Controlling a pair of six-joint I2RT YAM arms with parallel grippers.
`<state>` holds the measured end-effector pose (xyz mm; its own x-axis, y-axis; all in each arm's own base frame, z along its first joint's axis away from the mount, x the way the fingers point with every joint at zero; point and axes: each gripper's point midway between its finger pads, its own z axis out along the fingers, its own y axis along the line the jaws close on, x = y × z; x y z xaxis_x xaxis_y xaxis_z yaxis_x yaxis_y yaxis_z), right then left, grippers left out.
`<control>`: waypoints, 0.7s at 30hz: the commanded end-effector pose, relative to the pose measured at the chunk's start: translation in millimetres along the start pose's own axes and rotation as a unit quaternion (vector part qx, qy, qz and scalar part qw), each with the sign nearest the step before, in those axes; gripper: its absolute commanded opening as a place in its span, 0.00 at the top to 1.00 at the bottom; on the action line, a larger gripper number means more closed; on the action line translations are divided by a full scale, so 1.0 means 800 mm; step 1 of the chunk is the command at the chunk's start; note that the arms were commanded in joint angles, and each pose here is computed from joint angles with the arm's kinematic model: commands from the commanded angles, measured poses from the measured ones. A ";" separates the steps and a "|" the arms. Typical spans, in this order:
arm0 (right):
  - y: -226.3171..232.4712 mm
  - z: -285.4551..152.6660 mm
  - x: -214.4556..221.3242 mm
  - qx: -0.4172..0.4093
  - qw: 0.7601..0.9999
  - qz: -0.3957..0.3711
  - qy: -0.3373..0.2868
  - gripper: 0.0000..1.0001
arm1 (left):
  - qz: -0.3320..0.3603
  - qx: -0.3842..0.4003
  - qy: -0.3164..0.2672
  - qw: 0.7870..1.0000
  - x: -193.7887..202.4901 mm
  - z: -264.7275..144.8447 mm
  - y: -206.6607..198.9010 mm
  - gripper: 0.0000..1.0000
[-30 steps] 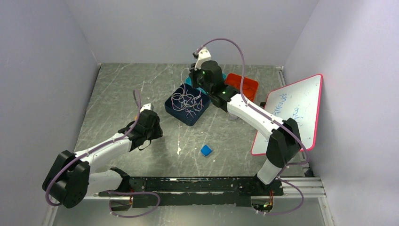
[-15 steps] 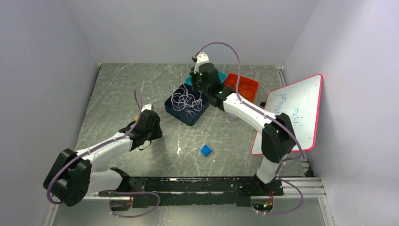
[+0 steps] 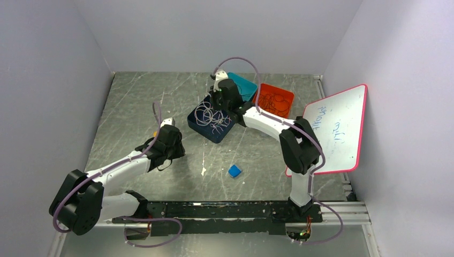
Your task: Untangle the cables
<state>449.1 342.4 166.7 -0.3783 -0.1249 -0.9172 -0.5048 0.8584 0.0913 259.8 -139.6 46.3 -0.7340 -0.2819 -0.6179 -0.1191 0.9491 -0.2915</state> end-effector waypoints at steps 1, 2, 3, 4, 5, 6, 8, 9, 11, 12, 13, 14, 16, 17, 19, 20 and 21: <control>0.002 0.019 0.011 -0.014 1.000 -0.001 0.001 1.00 | 0.000 0.005 -0.016 1.000 -0.019 -0.003 -0.008 0.62; 0.002 0.021 0.017 -0.014 1.000 -0.002 0.005 1.00 | -0.001 0.005 -0.016 1.000 -0.019 -0.003 -0.008 0.62; 0.000 0.023 0.023 -0.012 1.000 -0.004 0.007 1.00 | -0.001 0.006 -0.016 1.000 -0.019 -0.003 -0.008 0.62; -0.002 0.026 0.030 -0.009 1.000 -0.007 0.010 1.00 | -0.002 0.008 -0.016 1.000 -0.019 -0.004 -0.009 0.62; -0.005 0.029 0.037 -0.006 1.000 -0.010 0.013 1.00 | -0.002 0.009 -0.016 1.000 -0.018 -0.003 -0.010 0.61; -0.007 0.032 0.043 -0.004 1.000 -0.012 0.016 1.00 | -0.001 0.011 -0.016 1.000 -0.018 -0.003 -0.010 0.61; -0.006 0.038 0.052 -0.008 1.000 -0.016 0.018 1.00 | 0.000 0.013 -0.013 1.000 -0.017 -0.003 -0.011 0.62; -0.007 0.044 0.064 -0.009 0.999 -0.017 0.028 1.00 | 0.001 0.014 -0.012 1.000 -0.017 -0.002 -0.012 0.62; -0.005 0.054 0.084 -0.016 0.999 -0.020 0.046 1.00 | 0.002 0.014 -0.012 1.000 -0.018 -0.002 -0.013 0.62; -0.004 0.056 0.086 -0.018 0.998 -0.021 0.049 1.00 | 0.003 0.012 -0.013 1.000 -0.019 -0.002 -0.013 0.62; -0.005 0.059 0.095 -0.019 0.998 -0.021 0.056 1.00 | 0.003 0.013 -0.014 1.000 -0.020 -0.003 -0.013 0.62; -0.004 0.062 0.101 -0.021 0.998 -0.021 0.062 1.00 | 0.003 0.014 -0.016 1.000 -0.021 -0.004 -0.013 0.62; -0.003 0.066 0.113 -0.023 0.997 -0.021 0.072 1.00 | 0.004 0.013 -0.017 1.000 -0.021 -0.004 -0.012 0.62; -0.004 0.067 0.118 -0.023 0.997 -0.021 0.077 1.00 | 0.004 0.013 -0.018 1.000 -0.022 -0.005 -0.012 0.62; -0.005 0.070 0.130 -0.023 0.996 -0.021 0.086 1.00 | 0.004 0.012 -0.018 1.000 -0.021 -0.006 -0.011 0.62; -0.006 0.071 0.135 -0.022 0.995 -0.021 0.090 1.00 | 0.004 0.012 -0.018 1.000 -0.021 -0.006 -0.011 0.62; -0.007 0.072 0.139 -0.020 0.995 -0.021 0.094 1.00 | 0.004 0.012 -0.018 1.000 -0.021 -0.006 -0.010 0.62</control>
<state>447.5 351.3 40.6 -0.5018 -0.2575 -0.8257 -0.5484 0.8330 0.0734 261.3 -139.9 48.3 -0.7324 -0.2716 -0.6243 -0.1083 0.9518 -0.2870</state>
